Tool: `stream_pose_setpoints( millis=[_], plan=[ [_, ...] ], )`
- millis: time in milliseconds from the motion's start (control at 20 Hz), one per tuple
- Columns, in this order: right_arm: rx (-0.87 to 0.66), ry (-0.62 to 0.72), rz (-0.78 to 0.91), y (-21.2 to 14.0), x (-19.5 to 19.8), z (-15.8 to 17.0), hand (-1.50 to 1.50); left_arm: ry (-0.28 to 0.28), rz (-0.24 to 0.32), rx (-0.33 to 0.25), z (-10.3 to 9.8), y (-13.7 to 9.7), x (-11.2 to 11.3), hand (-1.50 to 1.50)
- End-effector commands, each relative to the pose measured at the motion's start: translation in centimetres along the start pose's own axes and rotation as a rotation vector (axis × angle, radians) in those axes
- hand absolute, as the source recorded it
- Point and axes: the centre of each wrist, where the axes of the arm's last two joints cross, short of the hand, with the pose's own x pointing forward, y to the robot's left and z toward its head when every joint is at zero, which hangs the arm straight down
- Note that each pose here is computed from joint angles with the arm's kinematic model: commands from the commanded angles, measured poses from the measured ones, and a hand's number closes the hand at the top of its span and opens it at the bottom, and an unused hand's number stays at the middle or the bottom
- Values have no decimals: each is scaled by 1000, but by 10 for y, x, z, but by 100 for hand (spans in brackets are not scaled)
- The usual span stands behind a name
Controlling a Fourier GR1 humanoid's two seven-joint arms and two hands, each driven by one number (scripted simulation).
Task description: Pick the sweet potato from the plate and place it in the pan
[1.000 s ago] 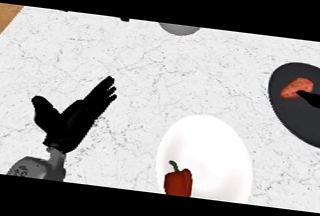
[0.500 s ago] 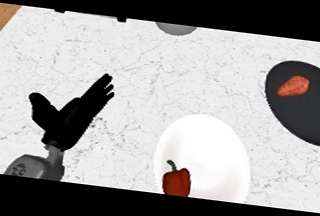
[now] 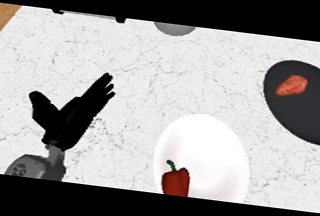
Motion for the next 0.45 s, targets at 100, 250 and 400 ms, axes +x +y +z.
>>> stream_pose_setpoints(
  millis=[100,250,400],
  plan=[
    [61,-38,-28,-32,8,15,-150,0,6,9,-4,10,-5,0],
    [91,-37,-27,-33,-7,33,-150,7,-3,9,1,4,-11,0],
    [82,-52,-36,-29,-4,27,-150,-2,11,17,0,9,-10,0]
  ],
)
